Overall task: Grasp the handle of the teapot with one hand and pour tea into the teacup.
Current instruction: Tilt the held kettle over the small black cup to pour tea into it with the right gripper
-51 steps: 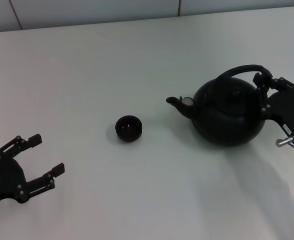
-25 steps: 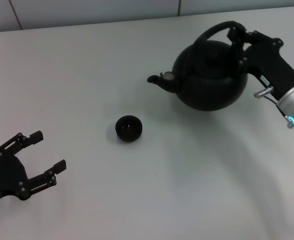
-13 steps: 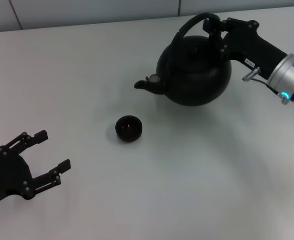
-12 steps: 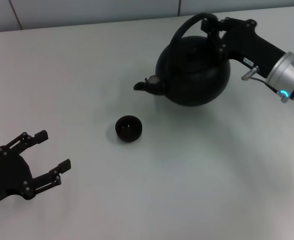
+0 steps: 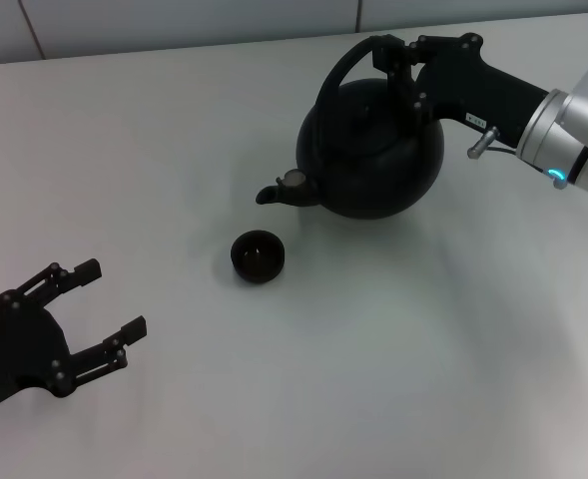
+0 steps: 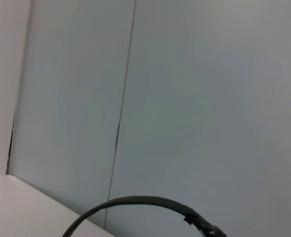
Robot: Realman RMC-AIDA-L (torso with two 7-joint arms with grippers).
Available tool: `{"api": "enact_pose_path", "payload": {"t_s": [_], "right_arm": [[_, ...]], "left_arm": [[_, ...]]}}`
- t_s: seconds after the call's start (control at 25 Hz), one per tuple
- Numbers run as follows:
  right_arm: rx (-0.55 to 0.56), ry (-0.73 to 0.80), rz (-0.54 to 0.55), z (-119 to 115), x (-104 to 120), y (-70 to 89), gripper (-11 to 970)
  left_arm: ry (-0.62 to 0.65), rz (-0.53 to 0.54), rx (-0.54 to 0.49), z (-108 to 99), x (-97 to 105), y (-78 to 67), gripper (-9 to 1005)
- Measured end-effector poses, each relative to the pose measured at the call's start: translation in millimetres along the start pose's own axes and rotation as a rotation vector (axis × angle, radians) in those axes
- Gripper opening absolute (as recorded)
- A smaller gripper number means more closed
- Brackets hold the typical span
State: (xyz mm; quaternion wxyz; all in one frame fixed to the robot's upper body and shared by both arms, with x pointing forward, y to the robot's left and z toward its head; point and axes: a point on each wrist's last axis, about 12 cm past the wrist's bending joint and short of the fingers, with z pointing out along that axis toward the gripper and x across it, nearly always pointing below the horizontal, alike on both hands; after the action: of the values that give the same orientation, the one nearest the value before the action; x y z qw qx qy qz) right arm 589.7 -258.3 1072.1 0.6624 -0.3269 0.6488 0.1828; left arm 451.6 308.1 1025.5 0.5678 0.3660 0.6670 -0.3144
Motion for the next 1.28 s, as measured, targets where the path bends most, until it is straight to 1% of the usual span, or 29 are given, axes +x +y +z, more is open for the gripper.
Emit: {"api": "enact_pose_path", "payload": {"t_s": [0.28, 0.36, 0.4, 0.44, 0.56, 0.6, 0.68, 0.76, 0.8, 1.16, 1.28], "right_arm": [[-0.042, 0.019, -0.070, 3, -4, -2.6, 108], [-0.053, 0.020, -0.105, 5, -5, -2.8, 109], [-0.058, 0.018, -0.142, 6, -6, -2.8, 109], [-0.058, 0.018, -0.142, 6, -6, -2.8, 110], [-0.063, 0.013, -0.186, 9, -8, -3.0, 111], [-0.068, 0.009, -0.223, 11, -10, -3.1, 111], [-0.071, 0.008, -0.238, 11, -10, -3.2, 112], [-0.082, 0.008, -0.263, 13, -12, -3.8, 112], [-0.104, 0.016, -0.293, 14, -14, -4.5, 113], [-0.137, 0.018, -0.363, 22, -19, -4.7, 116], [-0.143, 0.011, -0.404, 24, -21, -4.7, 117]], "left_arm": [[-0.006, 0.002, -0.007, 0, -1, 1.1, 852], [-0.007, 0.002, -0.008, 0, -1, 1.2, 852], [-0.007, 0.002, -0.009, 0, -1, 1.2, 852], [-0.008, 0.002, -0.010, 0, -1, 1.3, 852], [-0.009, 0.002, -0.010, 0, -1, 1.5, 852], [-0.010, 0.004, -0.009, 1, -2, 1.9, 852], [-0.010, 0.004, -0.008, 1, -2, 2.0, 852], [-0.011, 0.005, -0.008, 1, -2, 2.4, 852], [-0.012, 0.006, -0.008, 2, -2, 2.5, 852], [-0.013, 0.008, -0.006, 3, -3, 3.3, 852], [-0.014, 0.008, -0.006, 3, -3, 3.5, 852]]}}
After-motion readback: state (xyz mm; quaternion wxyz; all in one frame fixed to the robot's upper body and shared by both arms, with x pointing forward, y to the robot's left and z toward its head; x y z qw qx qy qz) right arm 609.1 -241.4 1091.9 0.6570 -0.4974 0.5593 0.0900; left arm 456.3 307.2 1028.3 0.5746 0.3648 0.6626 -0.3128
